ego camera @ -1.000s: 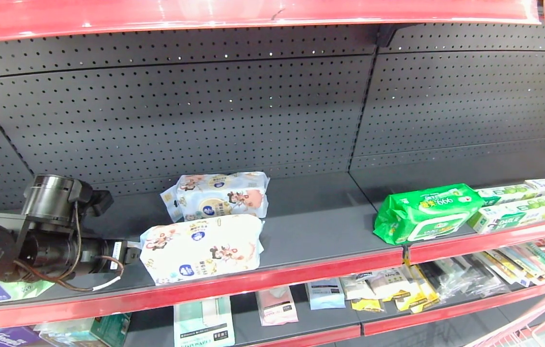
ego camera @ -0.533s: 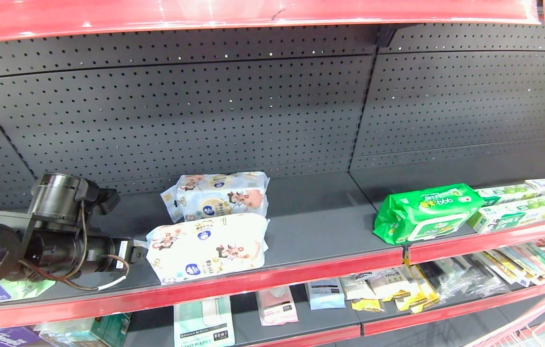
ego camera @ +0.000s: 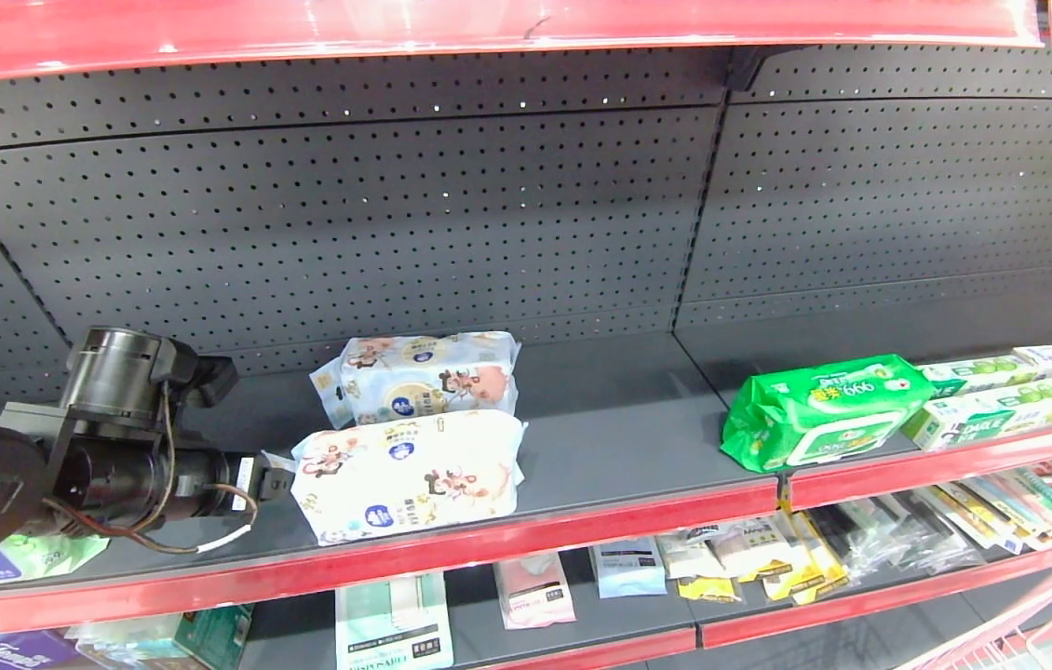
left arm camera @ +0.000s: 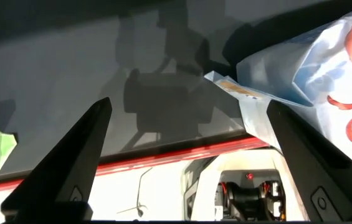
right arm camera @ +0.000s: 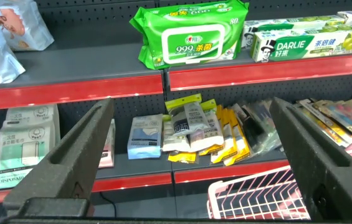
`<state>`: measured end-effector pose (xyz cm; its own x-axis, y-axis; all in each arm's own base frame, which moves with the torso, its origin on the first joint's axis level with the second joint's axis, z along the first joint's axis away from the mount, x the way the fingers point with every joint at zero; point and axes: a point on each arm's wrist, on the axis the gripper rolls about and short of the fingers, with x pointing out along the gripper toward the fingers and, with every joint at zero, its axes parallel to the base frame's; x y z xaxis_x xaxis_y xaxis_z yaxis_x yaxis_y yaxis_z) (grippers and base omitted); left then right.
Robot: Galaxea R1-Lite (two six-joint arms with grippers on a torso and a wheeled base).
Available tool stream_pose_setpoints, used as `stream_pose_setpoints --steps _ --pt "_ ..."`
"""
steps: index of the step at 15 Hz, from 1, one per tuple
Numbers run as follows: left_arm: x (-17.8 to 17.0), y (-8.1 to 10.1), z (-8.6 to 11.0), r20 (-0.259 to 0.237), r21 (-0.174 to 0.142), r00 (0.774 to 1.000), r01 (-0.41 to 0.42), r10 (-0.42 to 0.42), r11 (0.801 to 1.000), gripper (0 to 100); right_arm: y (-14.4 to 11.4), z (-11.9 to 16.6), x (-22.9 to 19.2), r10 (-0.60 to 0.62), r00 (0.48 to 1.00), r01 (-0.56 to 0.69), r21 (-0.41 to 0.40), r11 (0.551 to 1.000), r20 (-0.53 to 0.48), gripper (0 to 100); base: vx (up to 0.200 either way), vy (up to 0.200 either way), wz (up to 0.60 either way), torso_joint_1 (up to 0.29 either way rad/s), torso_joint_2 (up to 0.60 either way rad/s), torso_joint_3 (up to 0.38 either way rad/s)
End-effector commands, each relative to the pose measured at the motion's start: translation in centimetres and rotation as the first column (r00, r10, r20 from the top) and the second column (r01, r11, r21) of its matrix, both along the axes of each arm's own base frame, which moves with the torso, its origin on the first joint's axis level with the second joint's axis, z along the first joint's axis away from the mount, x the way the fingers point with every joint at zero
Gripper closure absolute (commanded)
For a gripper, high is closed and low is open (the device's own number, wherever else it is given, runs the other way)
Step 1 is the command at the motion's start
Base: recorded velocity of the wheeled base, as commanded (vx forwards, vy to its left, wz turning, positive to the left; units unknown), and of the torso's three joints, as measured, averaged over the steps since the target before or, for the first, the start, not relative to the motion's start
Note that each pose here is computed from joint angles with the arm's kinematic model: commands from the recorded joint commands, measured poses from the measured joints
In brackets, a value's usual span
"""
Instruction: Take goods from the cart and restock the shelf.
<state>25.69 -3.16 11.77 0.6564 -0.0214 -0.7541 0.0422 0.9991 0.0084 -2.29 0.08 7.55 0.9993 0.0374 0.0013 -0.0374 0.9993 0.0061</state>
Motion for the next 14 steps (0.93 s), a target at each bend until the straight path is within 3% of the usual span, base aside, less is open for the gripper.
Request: stream_pose_setpoints --steps 1,14 --pt "0.13 -0.12 -0.06 0.001 0.0 1.0 0.003 -0.003 1.0 0 0.0 0.0 0.01 0.001 1.0 -0.001 0.0 1.0 -0.001 0 0.0 0.0 0.0 0.0 0.0 0.0" --pt "0.42 -0.81 -0.33 -0.008 0.001 1.0 0.026 -0.026 1.0 0 0.0 0.0 0.01 0.001 1.0 -0.001 0.0 1.0 -0.001 0 0.0 0.0 0.0 0.0 0.0 0.0"
